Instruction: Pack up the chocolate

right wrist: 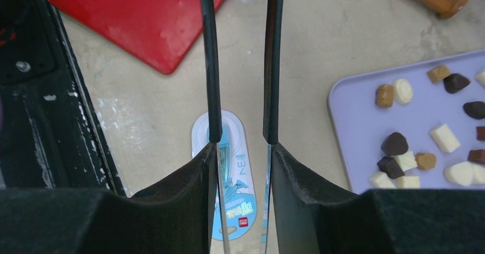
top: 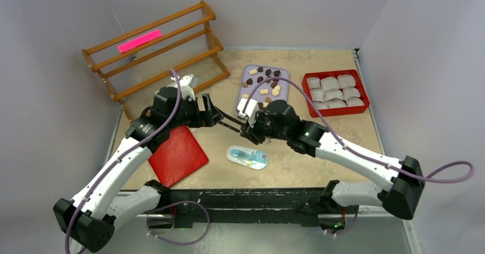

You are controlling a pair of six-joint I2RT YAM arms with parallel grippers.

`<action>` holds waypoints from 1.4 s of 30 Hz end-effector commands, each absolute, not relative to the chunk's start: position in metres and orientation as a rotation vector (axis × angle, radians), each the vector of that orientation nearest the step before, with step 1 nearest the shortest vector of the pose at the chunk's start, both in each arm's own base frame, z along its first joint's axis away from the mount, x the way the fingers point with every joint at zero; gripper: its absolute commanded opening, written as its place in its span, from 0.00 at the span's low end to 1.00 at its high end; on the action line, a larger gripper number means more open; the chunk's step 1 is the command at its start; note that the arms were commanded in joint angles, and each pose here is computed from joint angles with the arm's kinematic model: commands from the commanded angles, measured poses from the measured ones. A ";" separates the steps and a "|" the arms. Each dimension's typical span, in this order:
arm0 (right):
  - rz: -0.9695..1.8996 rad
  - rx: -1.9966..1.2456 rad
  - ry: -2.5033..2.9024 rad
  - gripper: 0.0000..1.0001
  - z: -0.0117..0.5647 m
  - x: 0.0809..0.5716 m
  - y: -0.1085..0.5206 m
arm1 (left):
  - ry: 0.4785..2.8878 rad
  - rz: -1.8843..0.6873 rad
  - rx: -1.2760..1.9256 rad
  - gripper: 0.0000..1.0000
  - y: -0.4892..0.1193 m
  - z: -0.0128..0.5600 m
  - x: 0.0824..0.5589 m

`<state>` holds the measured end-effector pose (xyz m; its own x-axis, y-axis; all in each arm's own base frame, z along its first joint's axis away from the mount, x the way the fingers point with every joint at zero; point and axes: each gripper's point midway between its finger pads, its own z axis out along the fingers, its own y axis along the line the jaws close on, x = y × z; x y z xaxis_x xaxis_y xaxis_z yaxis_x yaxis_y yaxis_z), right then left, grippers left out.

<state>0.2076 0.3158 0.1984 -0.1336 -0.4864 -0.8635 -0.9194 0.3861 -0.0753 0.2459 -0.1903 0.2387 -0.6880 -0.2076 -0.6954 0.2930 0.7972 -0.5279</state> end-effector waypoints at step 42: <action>0.291 -0.567 2.263 0.37 0.192 0.289 0.244 | 1.987 -0.460 0.128 1.00 -0.123 0.252 0.230</action>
